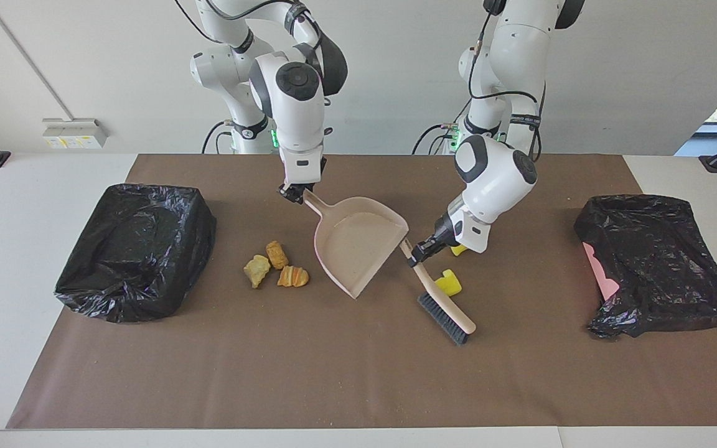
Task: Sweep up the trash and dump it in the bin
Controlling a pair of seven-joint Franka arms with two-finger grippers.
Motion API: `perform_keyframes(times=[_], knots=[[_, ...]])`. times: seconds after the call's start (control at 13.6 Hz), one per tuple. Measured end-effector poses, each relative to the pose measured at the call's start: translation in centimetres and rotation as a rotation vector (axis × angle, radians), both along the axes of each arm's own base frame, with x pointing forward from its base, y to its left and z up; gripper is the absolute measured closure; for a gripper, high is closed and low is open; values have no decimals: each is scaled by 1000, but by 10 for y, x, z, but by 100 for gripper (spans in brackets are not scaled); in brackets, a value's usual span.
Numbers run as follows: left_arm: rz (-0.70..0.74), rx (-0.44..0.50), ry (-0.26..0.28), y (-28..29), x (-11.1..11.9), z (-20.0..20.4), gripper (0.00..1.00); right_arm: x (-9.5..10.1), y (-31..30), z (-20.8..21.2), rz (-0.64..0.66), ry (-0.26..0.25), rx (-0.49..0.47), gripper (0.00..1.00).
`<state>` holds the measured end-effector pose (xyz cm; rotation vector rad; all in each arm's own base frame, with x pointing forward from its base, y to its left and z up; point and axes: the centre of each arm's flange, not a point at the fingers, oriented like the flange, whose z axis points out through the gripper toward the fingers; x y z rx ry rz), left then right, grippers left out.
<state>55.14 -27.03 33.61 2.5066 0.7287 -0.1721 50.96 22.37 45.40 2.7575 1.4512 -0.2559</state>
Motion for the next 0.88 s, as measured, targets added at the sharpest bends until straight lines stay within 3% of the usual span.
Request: perform_keyframes(times=[0.15, 0.37, 0.66, 0.88], knots=[[-5, -8, 89, -2, -9, 3, 74, 3, -16, -5, 58, 18, 7, 68], [-2, 22, 212, 6, -35, 16, 74, -9, -18, -9, 93, 34, 4, 68], [-61, 132, 306, 11, -80, 18, 74, -30, -28, -26, 156, 38, 7, 68], [-103, 152, 317, 11, -91, 36, 74, -30, -40, -30, 184, 38, 14, 68]])
